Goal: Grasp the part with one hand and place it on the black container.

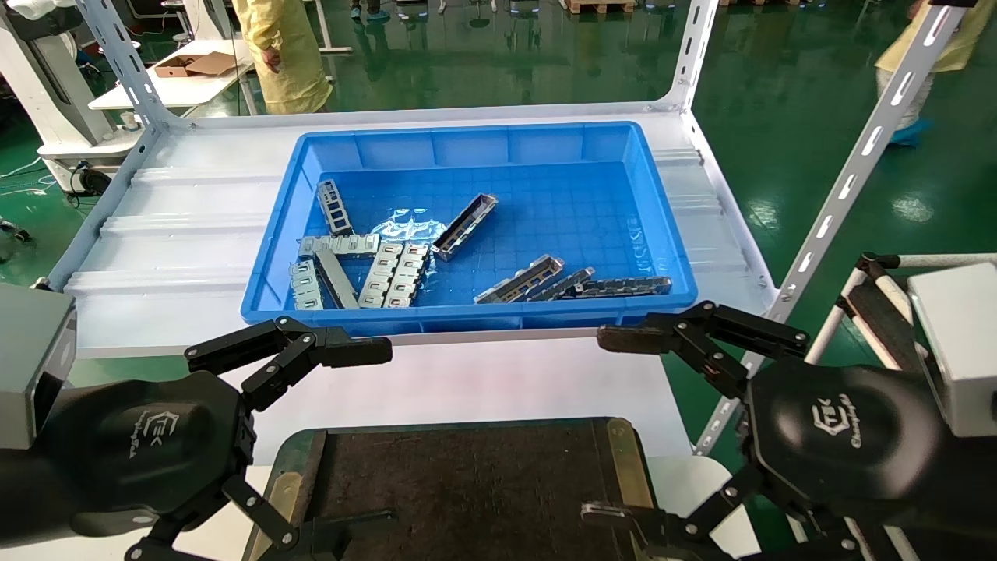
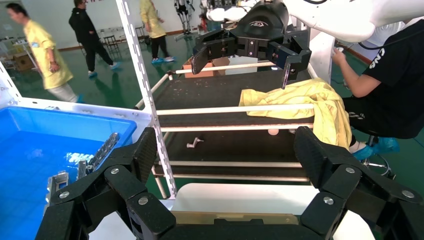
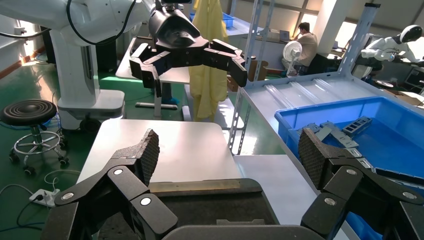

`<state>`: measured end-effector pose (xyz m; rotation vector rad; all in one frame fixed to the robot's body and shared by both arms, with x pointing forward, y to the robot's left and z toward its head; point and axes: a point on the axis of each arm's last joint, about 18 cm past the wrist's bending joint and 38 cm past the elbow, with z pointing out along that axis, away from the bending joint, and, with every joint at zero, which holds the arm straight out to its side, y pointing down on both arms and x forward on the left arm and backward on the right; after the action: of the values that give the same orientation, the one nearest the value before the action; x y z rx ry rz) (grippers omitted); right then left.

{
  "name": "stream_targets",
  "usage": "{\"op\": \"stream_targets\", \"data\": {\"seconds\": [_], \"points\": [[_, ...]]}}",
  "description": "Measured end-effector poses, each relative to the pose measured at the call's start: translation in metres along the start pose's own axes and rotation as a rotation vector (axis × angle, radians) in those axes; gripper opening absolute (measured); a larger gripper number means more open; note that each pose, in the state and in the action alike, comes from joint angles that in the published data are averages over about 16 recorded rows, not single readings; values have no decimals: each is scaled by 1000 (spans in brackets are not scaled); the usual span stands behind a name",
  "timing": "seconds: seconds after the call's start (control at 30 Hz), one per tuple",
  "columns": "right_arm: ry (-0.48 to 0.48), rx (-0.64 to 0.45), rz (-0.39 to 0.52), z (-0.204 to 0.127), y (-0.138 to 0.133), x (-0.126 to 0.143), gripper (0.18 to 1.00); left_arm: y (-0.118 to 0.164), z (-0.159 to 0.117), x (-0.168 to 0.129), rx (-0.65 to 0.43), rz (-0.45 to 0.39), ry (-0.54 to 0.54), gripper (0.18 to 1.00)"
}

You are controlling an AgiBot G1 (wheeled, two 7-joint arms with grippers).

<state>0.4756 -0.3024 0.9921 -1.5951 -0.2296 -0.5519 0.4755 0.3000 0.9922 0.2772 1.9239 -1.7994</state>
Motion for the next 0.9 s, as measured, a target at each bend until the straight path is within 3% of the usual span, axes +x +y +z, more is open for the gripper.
{"op": "stream_targets", "data": {"seconds": [0.9], "points": [[0, 0, 0, 0, 0, 0, 1001, 0, 0, 0, 0, 0, 0, 1001]]}}
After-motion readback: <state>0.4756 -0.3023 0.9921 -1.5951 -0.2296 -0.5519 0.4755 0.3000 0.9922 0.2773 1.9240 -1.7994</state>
